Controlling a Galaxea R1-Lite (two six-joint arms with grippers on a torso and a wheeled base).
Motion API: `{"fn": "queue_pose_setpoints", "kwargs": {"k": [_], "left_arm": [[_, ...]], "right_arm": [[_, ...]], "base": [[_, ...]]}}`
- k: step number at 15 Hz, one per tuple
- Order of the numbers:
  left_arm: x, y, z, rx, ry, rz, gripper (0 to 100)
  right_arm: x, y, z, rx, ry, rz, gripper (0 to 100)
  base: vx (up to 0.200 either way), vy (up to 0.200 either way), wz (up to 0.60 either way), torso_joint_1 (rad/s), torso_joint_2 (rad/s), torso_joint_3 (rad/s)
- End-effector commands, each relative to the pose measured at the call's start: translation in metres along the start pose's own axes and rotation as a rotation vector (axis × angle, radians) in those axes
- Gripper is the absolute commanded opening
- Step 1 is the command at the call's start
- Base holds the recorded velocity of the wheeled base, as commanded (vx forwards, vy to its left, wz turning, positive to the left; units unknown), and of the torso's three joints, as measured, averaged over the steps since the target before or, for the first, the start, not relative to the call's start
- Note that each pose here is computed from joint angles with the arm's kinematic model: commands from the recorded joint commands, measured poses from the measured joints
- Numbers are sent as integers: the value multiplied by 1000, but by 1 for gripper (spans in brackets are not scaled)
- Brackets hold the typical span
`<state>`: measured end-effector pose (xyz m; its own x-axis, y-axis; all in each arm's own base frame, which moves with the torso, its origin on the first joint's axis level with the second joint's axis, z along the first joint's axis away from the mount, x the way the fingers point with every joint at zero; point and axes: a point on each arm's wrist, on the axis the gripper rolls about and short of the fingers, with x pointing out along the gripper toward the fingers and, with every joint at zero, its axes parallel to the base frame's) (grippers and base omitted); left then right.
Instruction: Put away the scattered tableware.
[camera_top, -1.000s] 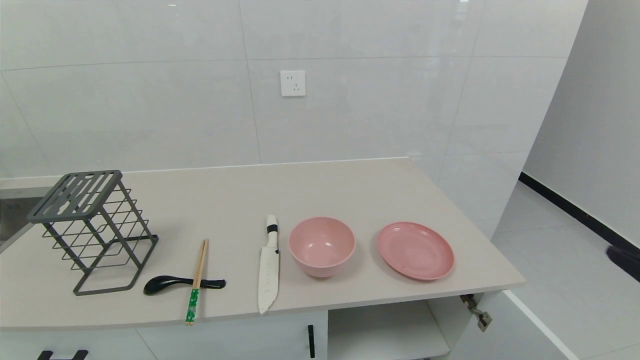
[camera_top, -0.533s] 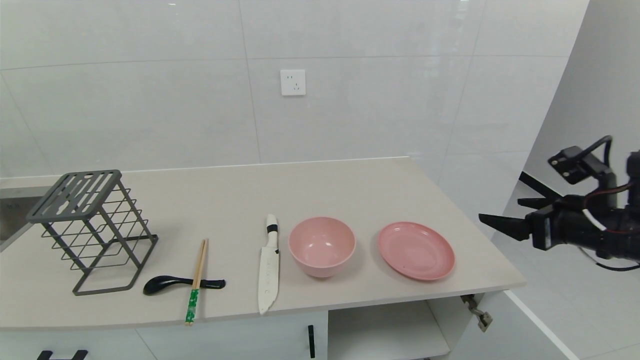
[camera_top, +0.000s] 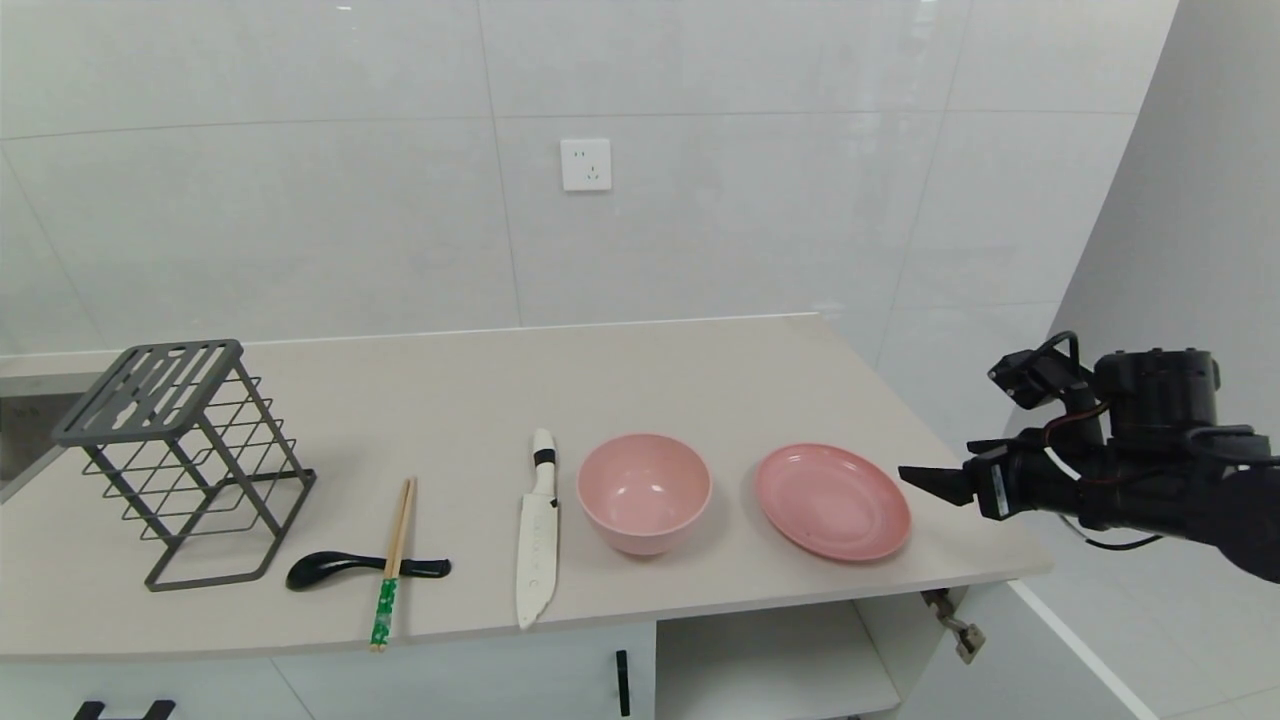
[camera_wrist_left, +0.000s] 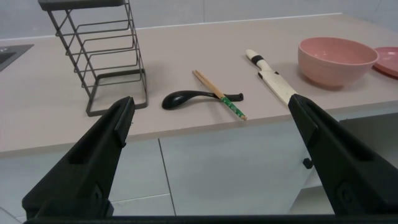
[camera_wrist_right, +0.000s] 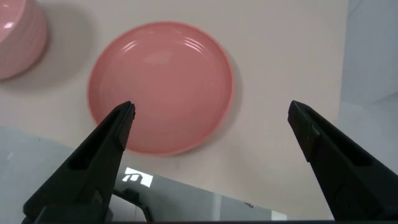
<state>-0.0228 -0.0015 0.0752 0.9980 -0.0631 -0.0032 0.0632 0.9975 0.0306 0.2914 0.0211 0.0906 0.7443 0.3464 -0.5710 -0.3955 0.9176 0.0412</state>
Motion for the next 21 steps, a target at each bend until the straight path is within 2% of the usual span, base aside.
{"fn": "queue_pose_setpoints", "kwargs": {"k": [1,9,16,21], "left_arm": [[0,0,0,1,1,0,100],[0,0,0,1,0,0,100],[0,0,0,3,3,-3,100],[0,0,0,3,1,-1,100]], "right_arm": [[24,-6,-16,22,57,6,100],[55,-13,-38,39,89,12,100],[81,3,-40,110,44,-21,100],[85,1,-42,121,49,-25,100]], "base": [[0,0,0,0,0,0],[0,0,0,0,0,0],[0,0,0,0,0,0],[0,0,0,0,0,0]]}}
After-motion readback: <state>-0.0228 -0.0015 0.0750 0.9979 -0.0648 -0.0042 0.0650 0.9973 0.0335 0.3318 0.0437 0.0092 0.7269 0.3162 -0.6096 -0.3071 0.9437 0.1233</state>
